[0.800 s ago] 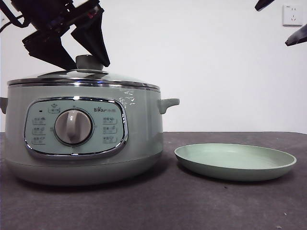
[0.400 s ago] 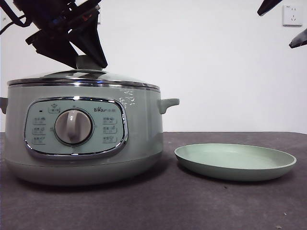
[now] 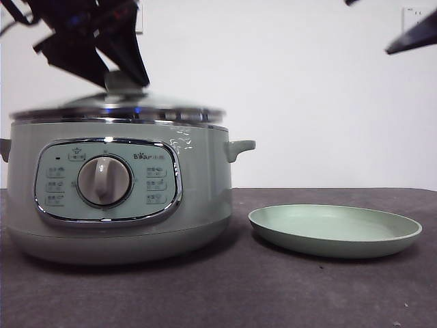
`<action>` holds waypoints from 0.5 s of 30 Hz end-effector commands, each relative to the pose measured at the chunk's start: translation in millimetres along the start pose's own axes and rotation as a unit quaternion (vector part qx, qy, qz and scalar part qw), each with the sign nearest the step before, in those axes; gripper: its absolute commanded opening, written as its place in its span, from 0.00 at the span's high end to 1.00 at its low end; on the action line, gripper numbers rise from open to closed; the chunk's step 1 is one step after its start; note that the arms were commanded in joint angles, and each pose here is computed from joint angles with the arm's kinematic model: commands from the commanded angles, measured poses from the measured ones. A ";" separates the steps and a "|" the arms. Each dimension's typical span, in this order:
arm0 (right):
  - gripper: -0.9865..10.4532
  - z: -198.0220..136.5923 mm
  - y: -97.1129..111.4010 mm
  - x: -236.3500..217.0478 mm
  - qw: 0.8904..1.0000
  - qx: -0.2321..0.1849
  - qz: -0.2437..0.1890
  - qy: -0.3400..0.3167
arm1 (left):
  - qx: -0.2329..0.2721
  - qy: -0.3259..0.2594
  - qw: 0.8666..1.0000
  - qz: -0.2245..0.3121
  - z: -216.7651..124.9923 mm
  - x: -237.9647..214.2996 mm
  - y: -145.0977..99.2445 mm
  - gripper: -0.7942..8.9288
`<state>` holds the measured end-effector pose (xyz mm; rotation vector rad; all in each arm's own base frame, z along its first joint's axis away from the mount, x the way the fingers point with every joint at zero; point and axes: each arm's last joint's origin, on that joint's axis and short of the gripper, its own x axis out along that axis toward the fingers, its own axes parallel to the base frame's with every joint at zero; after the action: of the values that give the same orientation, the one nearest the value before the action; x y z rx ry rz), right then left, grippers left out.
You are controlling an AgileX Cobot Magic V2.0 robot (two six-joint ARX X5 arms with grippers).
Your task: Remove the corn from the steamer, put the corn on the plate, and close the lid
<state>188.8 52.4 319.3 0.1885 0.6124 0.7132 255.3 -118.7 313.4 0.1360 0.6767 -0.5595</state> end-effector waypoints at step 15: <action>0.53 53.7 71.3 123.1 0.985 -0.103 0.079 0.111 | -0.003 -0.201 0.961 0.187 6.1 -153.1 -11.4 0.93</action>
<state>251.1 186.7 333.9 -0.0167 0.7436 0.9432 160.2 -64.8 403.3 0.1494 0.3218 -0.2177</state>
